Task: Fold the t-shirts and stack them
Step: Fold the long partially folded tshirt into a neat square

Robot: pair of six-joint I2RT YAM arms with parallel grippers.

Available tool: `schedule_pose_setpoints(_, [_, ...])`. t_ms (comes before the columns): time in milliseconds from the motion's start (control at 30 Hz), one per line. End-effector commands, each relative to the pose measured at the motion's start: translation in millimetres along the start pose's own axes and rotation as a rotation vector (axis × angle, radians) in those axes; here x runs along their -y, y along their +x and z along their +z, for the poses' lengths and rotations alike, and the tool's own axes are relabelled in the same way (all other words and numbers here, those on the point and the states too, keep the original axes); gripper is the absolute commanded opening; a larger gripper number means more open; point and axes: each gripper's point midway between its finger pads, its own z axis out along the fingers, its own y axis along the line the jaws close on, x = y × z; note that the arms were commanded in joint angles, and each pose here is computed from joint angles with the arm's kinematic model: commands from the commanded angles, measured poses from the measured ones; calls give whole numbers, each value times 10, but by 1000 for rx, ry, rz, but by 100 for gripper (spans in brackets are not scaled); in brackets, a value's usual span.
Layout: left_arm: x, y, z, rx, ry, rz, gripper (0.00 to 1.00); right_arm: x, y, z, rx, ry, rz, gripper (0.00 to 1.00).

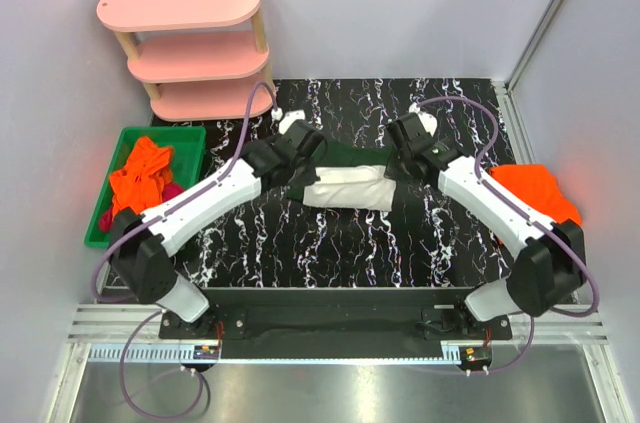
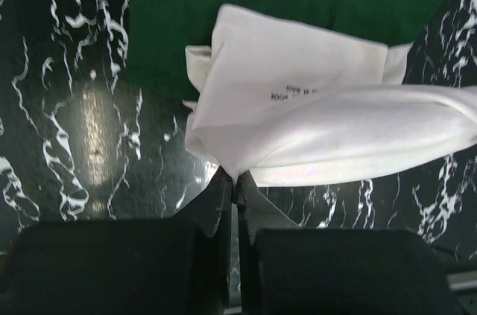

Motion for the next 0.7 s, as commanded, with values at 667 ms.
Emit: schedule_pose_setpoints(667, [-149,-1229,1280,17,-89,-124,0,298,-1187,1264,113,216,49,0])
